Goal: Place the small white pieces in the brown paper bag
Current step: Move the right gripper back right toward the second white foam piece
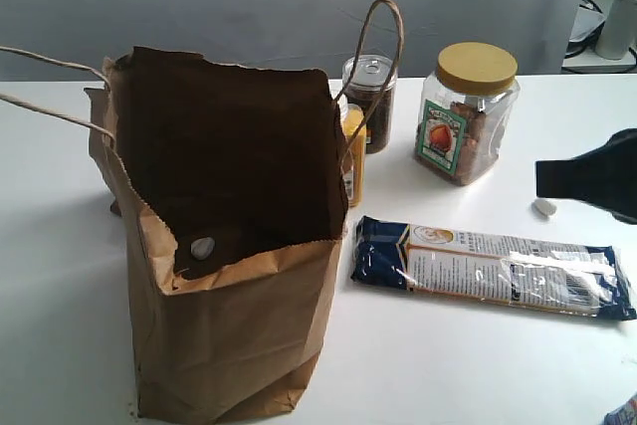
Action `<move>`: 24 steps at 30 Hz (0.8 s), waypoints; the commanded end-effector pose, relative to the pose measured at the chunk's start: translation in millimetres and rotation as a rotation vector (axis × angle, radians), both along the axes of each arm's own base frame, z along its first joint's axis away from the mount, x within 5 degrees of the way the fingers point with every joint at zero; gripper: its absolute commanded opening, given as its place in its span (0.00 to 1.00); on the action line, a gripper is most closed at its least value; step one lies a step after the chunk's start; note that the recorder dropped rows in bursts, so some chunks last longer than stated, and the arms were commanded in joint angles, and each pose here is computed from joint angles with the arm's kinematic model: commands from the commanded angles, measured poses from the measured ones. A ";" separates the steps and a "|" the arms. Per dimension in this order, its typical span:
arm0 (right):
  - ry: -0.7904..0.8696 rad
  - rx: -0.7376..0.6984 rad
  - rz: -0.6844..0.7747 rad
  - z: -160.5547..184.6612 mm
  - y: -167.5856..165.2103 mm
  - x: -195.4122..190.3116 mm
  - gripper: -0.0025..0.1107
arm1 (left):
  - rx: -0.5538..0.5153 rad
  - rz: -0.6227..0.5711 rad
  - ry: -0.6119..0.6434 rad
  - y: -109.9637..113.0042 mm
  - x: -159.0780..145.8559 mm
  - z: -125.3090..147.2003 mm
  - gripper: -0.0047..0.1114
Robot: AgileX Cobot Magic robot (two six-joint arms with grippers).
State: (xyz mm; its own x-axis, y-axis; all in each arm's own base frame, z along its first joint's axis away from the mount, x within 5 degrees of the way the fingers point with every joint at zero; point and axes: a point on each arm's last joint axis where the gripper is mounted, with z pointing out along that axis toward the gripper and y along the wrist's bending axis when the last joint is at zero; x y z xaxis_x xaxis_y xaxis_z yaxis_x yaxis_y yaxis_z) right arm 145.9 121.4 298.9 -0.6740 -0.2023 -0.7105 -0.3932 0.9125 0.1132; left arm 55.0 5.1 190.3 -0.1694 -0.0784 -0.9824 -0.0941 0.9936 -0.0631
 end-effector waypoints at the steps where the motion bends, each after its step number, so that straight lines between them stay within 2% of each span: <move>1: 0.094 -0.122 -0.099 -29.3 -5.2 33.8 0.02 | -0.011 -0.004 -0.006 -0.4 0.0 -0.6 0.04; 4: 0.179 -0.176 -0.133 -47.3 -3.3 59.0 0.04 | -0.011 -0.004 -0.006 -0.4 0.0 -0.6 0.04; 6: 0.221 -0.200 -0.137 -56.2 -0.3 75.6 0.10 | -0.011 -0.004 -0.006 -0.4 0.0 -0.6 0.04; 11: 0.291 -0.259 -0.152 -75.3 12.1 117.3 0.32 | -0.011 -0.004 -0.006 -0.4 0.0 -0.6 0.04; 13: 0.306 -0.269 -0.168 -81.6 14.8 133.9 0.37 | -0.011 -0.004 -0.006 -0.4 0.0 -0.6 0.04; 24: 0.381 -0.345 -0.220 -124.9 11.3 195.4 0.37 | -0.011 -0.004 -0.006 -0.4 0.0 -0.6 0.04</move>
State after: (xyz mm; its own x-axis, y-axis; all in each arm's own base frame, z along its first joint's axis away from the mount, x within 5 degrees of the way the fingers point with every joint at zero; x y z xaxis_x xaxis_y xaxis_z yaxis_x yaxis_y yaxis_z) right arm 329.4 135.3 179.7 -0.9214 -0.1976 -0.3347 -0.1774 0.9800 -0.0900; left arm 55.0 5.1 190.3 -0.1694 -0.0784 -0.9824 -0.0941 0.9936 -0.0631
